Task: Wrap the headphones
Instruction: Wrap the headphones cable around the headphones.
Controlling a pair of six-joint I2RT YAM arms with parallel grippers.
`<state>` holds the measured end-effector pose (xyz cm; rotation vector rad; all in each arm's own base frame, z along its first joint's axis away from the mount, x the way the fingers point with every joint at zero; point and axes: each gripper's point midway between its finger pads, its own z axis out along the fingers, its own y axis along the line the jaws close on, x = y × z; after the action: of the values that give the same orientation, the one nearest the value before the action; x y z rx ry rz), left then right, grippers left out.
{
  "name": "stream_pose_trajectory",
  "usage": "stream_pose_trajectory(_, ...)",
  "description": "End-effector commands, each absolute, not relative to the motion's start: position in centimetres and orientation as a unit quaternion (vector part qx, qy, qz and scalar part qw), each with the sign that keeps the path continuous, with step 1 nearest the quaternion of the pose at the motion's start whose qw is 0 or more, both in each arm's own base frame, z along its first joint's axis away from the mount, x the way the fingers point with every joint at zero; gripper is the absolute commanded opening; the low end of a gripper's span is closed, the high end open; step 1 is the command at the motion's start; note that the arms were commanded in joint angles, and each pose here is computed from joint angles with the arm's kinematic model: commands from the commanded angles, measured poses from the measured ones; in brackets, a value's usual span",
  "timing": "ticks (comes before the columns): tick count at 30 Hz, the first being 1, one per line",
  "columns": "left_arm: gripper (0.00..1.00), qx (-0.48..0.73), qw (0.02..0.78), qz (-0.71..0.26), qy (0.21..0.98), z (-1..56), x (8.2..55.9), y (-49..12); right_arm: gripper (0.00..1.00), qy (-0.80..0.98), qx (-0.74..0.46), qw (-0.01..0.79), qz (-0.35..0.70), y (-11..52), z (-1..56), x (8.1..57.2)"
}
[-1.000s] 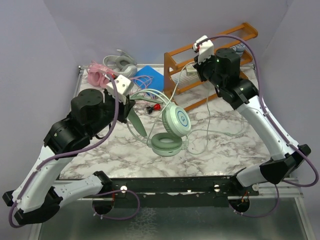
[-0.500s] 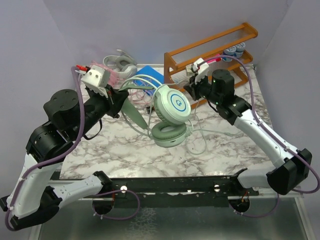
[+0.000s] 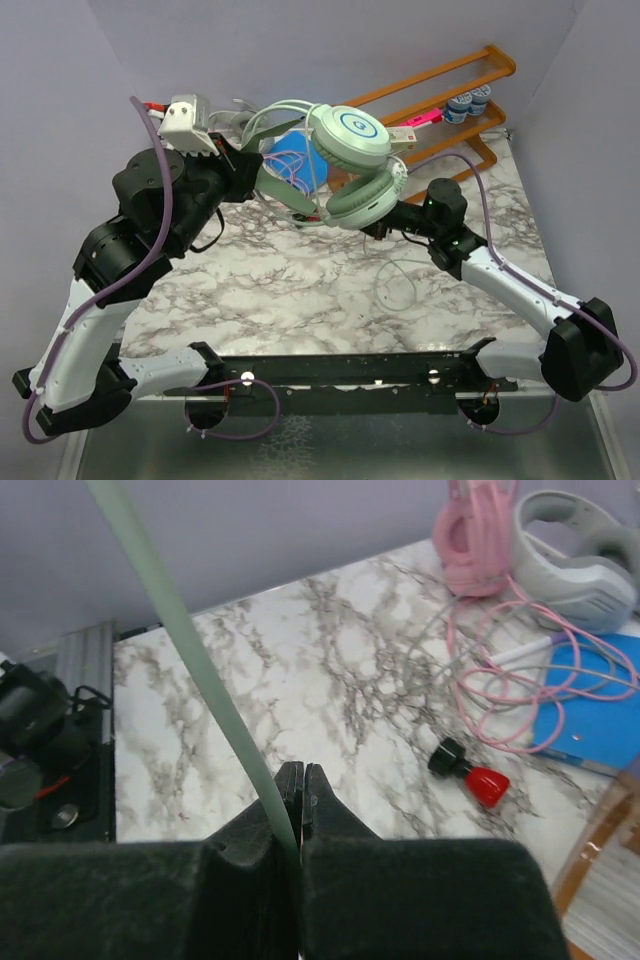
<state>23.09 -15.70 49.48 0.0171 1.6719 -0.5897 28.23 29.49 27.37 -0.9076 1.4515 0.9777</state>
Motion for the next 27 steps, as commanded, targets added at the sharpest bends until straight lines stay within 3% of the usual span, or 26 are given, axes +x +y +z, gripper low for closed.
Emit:
stream_pose_trajectory(1,0.00,-0.102,0.668,-0.299,0.674,54.6,23.7,-14.0,0.03,0.547,-0.424,0.522,0.499,30.9,27.7,24.9)
stream_pose_trajectory(18,0.00,-0.197,0.692,-0.213,0.661,53.4,29.3,-14.0,0.06,0.498,-0.453,0.447,0.589,32.4,26.5,16.5)
stream_pose_trajectory(27,0.00,-0.203,0.718,-0.089,0.660,51.7,31.9,-12.5,0.07,0.463,-0.464,0.452,0.605,31.7,30.0,12.7)
